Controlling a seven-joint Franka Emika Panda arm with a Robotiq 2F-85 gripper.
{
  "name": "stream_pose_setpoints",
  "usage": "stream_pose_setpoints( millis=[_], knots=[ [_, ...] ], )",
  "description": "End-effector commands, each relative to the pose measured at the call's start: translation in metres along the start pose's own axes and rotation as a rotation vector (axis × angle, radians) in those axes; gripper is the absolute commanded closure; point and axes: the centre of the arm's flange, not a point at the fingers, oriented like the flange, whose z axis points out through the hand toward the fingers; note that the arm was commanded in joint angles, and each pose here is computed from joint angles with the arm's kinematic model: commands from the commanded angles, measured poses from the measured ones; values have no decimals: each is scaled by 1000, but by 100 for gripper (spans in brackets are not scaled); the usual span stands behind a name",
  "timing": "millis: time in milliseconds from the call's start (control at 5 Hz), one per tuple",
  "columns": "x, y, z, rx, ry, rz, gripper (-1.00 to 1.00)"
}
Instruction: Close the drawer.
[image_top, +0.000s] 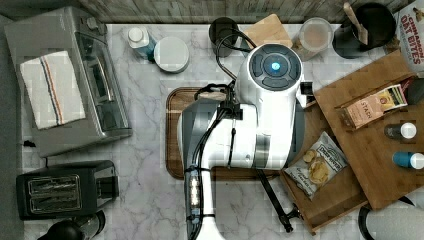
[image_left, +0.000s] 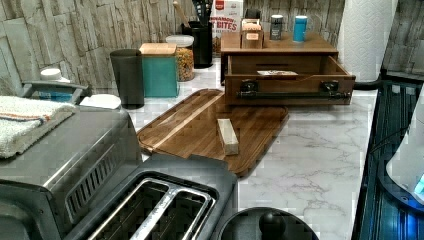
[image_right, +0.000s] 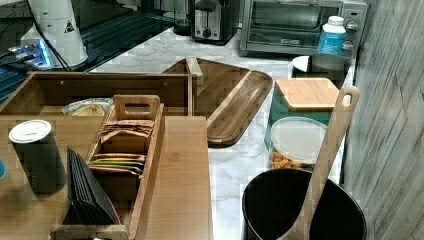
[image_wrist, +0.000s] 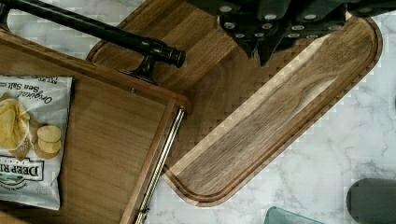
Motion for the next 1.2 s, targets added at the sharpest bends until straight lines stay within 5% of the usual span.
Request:
stream_pose_setpoints(
  millis=[200, 1200],
  knots=[
    [2, 3, 0, 0, -1, 7, 100],
    [-95, -23, 92, 82, 36, -457, 100]
  ],
)
